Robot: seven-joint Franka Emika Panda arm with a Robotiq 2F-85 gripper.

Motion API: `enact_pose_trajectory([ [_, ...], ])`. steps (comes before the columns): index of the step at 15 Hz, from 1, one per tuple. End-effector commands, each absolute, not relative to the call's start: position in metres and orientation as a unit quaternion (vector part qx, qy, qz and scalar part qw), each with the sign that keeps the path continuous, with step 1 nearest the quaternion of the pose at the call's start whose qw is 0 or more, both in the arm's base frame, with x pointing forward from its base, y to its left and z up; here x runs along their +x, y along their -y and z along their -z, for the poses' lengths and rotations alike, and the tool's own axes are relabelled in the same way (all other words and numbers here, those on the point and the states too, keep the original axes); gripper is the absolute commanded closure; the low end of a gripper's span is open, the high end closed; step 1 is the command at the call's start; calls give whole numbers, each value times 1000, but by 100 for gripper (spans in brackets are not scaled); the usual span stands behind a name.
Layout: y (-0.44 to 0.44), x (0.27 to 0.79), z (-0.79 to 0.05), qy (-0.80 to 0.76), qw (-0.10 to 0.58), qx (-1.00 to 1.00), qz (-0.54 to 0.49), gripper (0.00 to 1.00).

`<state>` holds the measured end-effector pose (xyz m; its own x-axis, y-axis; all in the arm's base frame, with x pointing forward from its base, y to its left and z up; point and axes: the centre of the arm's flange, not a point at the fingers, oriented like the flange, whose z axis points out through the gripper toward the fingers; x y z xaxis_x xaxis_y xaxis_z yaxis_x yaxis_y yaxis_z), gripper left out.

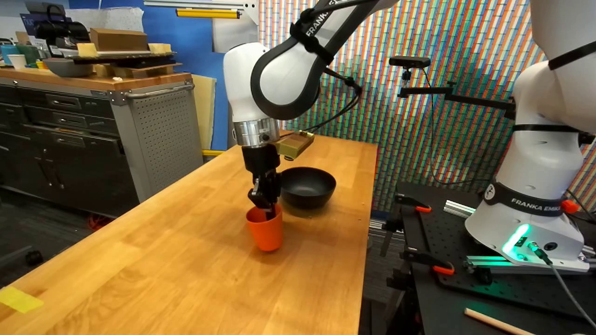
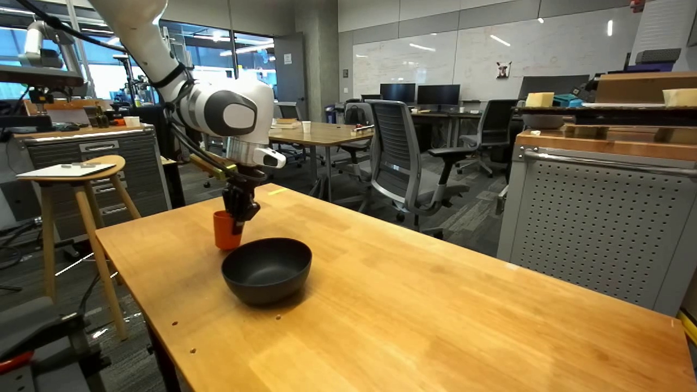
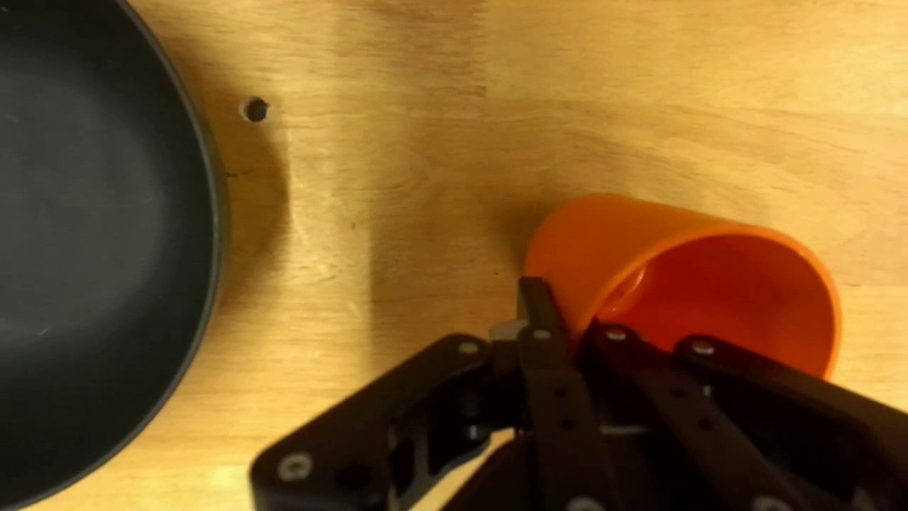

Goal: Put the cup in the bowl

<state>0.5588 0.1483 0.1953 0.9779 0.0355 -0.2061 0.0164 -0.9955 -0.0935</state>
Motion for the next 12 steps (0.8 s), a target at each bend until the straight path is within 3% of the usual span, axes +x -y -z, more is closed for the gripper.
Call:
enact_pose_trajectory([
  [1, -140, 561, -229, 2, 45, -995, -87, 95],
  [8, -58, 542, -342, -112, -22, -993, 12, 95],
  [12, -1, 506, -344, -205, -42, -978, -3, 95],
])
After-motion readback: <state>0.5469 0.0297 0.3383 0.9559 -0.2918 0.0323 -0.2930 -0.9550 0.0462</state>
